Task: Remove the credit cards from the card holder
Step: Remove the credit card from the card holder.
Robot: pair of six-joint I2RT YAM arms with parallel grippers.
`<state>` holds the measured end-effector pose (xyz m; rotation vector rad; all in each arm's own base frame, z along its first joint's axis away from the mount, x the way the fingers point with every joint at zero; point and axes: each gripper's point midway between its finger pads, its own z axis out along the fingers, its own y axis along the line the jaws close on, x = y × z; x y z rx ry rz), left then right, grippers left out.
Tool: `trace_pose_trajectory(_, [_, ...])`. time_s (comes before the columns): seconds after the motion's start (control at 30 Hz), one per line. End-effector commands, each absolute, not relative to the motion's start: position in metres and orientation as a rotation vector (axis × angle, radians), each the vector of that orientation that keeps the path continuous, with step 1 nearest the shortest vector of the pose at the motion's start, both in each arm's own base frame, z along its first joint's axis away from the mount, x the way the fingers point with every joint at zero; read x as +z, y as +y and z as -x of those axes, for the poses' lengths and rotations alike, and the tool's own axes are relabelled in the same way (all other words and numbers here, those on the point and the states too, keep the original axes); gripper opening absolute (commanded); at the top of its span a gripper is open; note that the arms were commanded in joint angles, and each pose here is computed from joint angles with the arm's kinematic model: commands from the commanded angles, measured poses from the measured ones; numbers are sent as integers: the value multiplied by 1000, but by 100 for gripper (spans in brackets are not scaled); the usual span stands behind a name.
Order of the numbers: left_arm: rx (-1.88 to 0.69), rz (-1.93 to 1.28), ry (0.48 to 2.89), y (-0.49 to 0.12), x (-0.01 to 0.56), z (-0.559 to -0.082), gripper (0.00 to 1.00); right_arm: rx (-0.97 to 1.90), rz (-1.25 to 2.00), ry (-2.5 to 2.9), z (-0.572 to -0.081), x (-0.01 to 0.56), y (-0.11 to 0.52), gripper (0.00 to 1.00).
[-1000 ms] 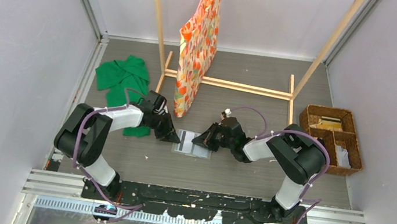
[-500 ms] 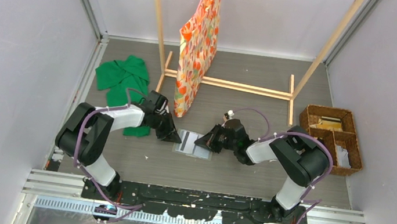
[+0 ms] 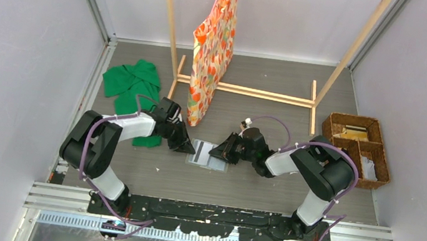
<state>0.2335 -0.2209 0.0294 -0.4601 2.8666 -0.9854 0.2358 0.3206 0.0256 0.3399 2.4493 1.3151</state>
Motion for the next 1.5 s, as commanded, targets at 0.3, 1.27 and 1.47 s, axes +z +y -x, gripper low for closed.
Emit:
trace_pose_trajectory(0.3, [-946, 427, 2868, -218, 23, -234, 8, 1444, -407, 2405, -238, 26, 330, 38])
trace_pose_trajectory(1.27, [-900, 417, 2846, -211, 39, -233, 8, 1090, -363, 2554, -221, 36, 246, 1])
trace_pose_trajectory(1.47, [-910, 385, 2809, -211, 60, -237, 9, 626, -390, 2543, -241, 99, 194, 1])
